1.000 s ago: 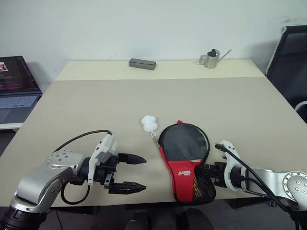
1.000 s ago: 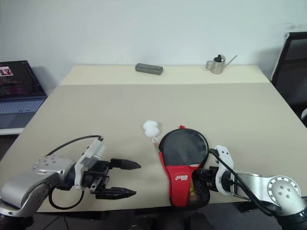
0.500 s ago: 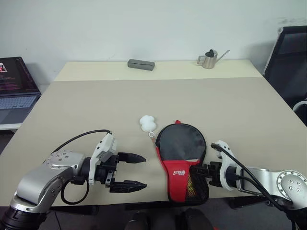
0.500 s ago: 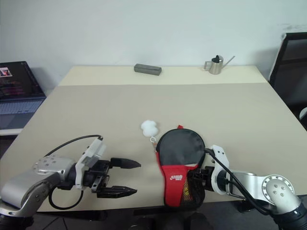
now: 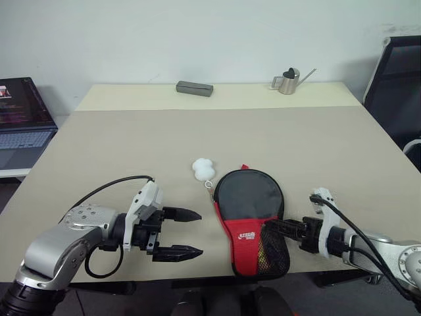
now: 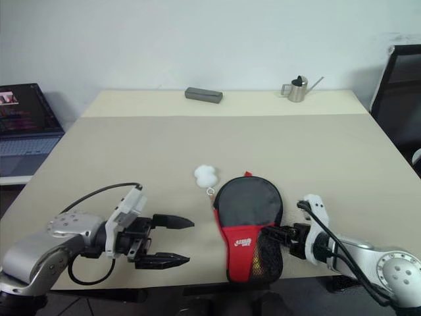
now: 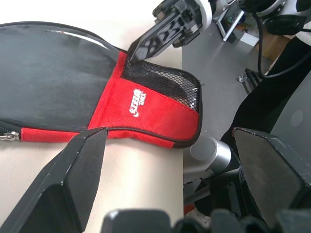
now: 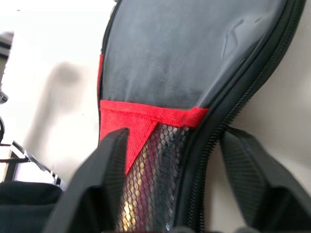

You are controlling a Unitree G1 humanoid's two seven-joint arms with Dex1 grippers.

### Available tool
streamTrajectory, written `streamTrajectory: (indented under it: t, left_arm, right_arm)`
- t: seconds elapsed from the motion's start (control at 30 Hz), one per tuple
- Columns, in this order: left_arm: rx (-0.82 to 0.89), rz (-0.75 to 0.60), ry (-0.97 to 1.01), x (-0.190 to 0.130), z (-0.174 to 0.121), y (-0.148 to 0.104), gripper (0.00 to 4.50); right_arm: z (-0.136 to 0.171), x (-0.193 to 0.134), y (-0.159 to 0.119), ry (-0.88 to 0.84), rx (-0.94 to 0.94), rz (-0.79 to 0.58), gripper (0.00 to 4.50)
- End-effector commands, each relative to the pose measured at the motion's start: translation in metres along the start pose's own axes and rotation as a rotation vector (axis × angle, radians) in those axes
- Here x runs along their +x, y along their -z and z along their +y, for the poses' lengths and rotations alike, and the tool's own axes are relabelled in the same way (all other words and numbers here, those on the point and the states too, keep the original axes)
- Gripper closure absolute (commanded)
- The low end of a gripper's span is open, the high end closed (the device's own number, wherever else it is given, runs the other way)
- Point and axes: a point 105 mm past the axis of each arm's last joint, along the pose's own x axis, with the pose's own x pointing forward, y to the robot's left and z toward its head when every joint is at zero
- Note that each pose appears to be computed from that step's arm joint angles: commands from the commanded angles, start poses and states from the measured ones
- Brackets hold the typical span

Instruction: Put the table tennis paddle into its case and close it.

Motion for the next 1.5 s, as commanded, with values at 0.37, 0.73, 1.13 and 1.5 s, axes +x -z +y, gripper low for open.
streamTrajectory:
  t: [0.37, 0.73, 1.13, 1.5]
  left_arm:
    - [0.045, -0.030, -0.017, 0.000, 0.000, -0.014, 0.00]
    - [0.092, -0.054, -0.295, -0.037, 0.042, -0.023, 0.00]
    - [0.144, -0.111, -0.541, -0.035, 0.082, -0.028, 0.00]
    - [0.154, -0.104, -0.653, -0.032, 0.109, -0.028, 0.00]
  right_arm:
    - [0.030, -0.005, -0.042, -0.222, -0.500, -0.225, 0.04]
    - [0.051, 0.015, -0.053, -0.400, -0.741, -0.185, 0.04]
    - [0.051, 0.047, -0.072, -0.397, -0.842, -0.211, 0.04]
    - [0.031, 0.086, -0.062, -0.334, -0.934, -0.181, 0.04]
